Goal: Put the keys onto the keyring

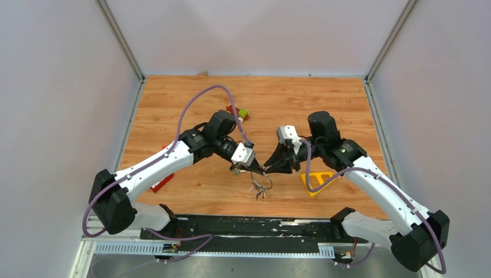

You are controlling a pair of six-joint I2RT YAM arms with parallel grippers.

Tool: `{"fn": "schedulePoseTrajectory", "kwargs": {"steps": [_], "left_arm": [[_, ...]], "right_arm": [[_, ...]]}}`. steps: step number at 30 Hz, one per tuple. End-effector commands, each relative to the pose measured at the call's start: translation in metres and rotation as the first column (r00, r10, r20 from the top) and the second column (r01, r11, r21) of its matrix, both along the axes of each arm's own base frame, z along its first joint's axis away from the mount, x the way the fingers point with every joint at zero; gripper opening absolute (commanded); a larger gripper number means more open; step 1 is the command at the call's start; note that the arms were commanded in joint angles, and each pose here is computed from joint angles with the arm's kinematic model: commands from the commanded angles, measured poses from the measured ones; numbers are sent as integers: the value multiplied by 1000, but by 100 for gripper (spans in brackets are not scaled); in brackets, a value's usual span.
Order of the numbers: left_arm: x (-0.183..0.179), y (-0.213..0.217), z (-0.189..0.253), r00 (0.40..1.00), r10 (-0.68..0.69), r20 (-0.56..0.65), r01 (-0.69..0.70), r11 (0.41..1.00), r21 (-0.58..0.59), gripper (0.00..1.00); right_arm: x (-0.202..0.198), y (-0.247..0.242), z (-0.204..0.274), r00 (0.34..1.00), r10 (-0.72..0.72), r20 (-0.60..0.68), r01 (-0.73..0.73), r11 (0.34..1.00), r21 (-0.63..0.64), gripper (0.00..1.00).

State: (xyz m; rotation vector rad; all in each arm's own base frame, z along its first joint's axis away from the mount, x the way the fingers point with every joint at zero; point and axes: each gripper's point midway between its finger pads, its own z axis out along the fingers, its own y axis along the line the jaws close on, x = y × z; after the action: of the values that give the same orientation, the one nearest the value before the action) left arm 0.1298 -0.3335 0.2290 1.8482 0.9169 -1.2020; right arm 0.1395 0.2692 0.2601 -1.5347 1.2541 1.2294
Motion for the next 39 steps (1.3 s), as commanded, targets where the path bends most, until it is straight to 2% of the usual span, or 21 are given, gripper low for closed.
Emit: {"fn": "schedulePoseTrajectory", "kwargs": {"steps": [1, 14, 39], "left_arm": [[-6, -2, 22, 998, -43, 40, 46, 996, -71, 0], [-10, -1, 24, 998, -58, 30, 60, 995, -84, 0], [-12, -1, 26, 998, -65, 24, 67, 993, -93, 0]], "right_arm": [[-2, 5, 15, 997, 34, 73, -38, 998, 47, 24], [-6, 5, 13, 994, 41, 97, -47, 997, 55, 14], [-9, 4, 13, 994, 50, 98, -56, 997, 58, 14]]}}
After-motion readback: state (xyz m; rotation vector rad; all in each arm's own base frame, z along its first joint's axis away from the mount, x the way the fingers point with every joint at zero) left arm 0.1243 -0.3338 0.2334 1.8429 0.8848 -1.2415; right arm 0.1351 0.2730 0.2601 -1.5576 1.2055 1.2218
